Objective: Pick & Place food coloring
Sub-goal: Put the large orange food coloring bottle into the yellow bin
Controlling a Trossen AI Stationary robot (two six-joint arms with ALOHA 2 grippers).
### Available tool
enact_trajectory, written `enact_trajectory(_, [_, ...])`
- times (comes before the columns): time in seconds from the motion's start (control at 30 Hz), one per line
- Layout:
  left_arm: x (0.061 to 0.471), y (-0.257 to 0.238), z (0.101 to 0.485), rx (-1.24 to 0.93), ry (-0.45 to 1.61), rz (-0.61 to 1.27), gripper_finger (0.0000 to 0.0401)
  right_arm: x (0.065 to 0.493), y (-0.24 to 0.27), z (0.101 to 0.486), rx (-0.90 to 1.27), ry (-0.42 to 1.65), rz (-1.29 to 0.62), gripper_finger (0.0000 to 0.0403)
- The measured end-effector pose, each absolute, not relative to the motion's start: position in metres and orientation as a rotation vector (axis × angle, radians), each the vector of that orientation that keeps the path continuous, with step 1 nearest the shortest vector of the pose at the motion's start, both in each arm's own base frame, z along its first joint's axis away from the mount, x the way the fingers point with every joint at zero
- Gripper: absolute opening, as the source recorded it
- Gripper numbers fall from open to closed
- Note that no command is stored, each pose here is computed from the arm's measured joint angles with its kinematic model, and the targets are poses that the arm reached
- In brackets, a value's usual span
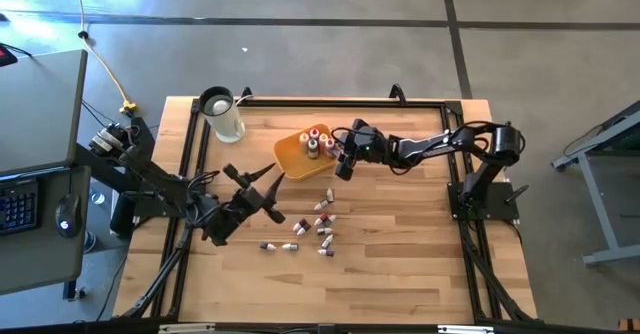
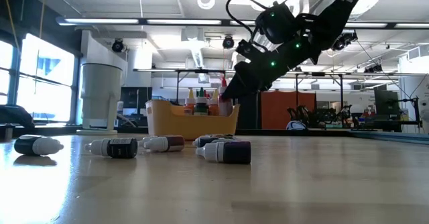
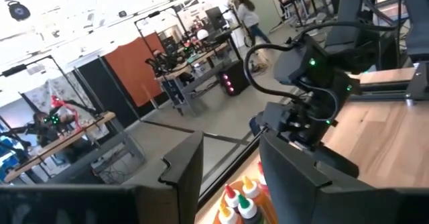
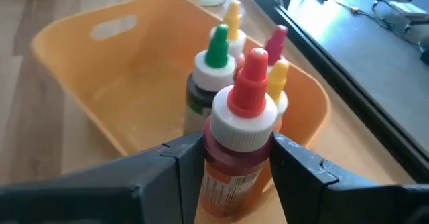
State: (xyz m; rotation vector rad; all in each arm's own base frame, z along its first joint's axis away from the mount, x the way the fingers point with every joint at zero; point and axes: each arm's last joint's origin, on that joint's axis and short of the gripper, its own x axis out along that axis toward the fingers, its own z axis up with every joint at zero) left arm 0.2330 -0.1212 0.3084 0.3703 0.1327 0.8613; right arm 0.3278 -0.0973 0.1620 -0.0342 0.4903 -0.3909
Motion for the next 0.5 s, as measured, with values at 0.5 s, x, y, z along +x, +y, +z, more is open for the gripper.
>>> enact_trajectory(0.5, [0.233,-0.121,0.308,0.355,0.126,0.862,0.0144,0.334,-0.100,0.142,-0.005,0.509,-0.427,0.0152])
